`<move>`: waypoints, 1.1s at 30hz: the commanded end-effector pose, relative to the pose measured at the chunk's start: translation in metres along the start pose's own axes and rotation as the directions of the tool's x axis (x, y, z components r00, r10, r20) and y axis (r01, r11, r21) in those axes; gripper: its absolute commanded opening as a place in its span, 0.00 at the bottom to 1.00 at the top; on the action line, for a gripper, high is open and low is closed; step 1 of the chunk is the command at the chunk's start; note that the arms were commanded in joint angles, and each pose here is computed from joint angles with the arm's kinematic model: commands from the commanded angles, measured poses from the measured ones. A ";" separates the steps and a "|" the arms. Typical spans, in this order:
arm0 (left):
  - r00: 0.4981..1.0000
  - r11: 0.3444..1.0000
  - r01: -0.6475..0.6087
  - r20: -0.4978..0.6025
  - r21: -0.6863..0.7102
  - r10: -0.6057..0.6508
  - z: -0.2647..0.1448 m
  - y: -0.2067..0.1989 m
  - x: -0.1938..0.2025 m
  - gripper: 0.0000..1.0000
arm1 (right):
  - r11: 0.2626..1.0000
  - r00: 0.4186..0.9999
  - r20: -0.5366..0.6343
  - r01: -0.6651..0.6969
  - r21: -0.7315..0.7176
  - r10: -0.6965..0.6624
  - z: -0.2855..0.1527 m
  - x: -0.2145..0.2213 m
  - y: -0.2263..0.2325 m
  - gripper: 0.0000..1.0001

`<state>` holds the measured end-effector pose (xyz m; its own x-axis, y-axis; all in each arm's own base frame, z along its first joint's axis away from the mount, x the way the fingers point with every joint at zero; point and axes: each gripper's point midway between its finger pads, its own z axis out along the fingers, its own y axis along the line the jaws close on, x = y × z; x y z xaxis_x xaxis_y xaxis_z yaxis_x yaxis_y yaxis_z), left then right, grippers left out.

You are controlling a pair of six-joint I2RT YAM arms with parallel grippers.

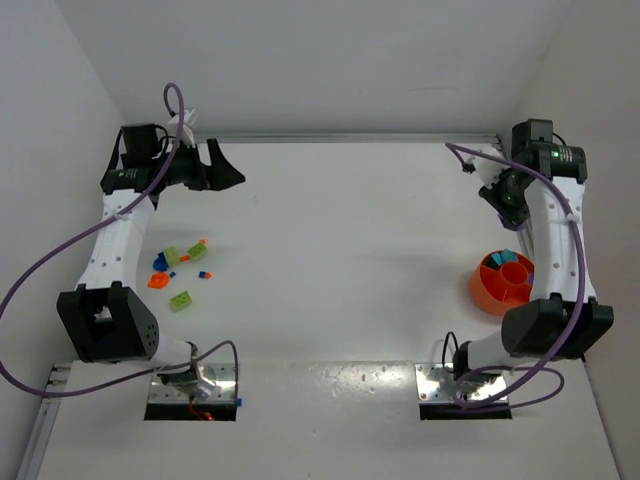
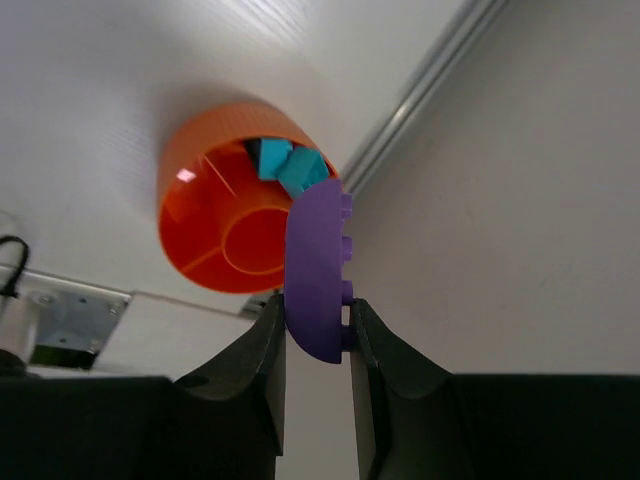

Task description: Sort the legos into containers by color

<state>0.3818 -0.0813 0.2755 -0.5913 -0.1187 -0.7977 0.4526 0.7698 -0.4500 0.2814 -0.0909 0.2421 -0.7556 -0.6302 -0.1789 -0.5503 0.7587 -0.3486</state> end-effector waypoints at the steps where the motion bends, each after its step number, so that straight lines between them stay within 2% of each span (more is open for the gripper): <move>1: 0.997 0.996 -0.070 0.037 0.055 0.068 -0.003 -0.016 -0.019 1.00 | 0.995 0.982 -0.173 0.088 0.040 -0.080 -0.010 0.047 -0.010 0.00; 2: 0.997 0.996 -0.072 0.031 0.054 0.071 -0.003 -0.015 -0.017 1.00 | 0.995 0.974 -0.206 0.097 0.023 -0.090 -0.005 0.055 -0.008 0.00; 12: 0.995 0.991 -0.102 0.005 0.084 0.101 -0.003 -0.017 -0.007 1.00 | 0.994 0.959 -0.265 0.079 -0.080 -0.097 0.013 0.098 -0.003 0.00; 19: 0.997 0.995 -0.079 -0.017 0.065 0.080 -0.001 -0.012 0.002 1.00 | 0.991 0.963 -0.263 0.031 -0.126 -0.064 0.026 0.112 -0.021 0.00; 24: 0.996 0.995 -0.083 -0.021 0.062 0.084 0.000 -0.013 0.003 1.00 | 0.978 0.961 -0.276 -0.053 -0.200 -0.005 0.045 0.129 -0.015 0.00; 33: 0.997 0.996 -0.070 -0.032 0.060 0.072 0.004 -0.012 0.005 1.00 | 0.959 0.966 -0.259 -0.097 -0.268 0.025 0.071 0.133 -0.003 0.02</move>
<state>0.3735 -0.0909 0.2718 -0.5986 -0.0594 -0.7988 0.5081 0.7428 -0.4359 0.2110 -0.1973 0.1651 -0.8451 -0.5300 0.0699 -0.5344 0.8341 -0.1369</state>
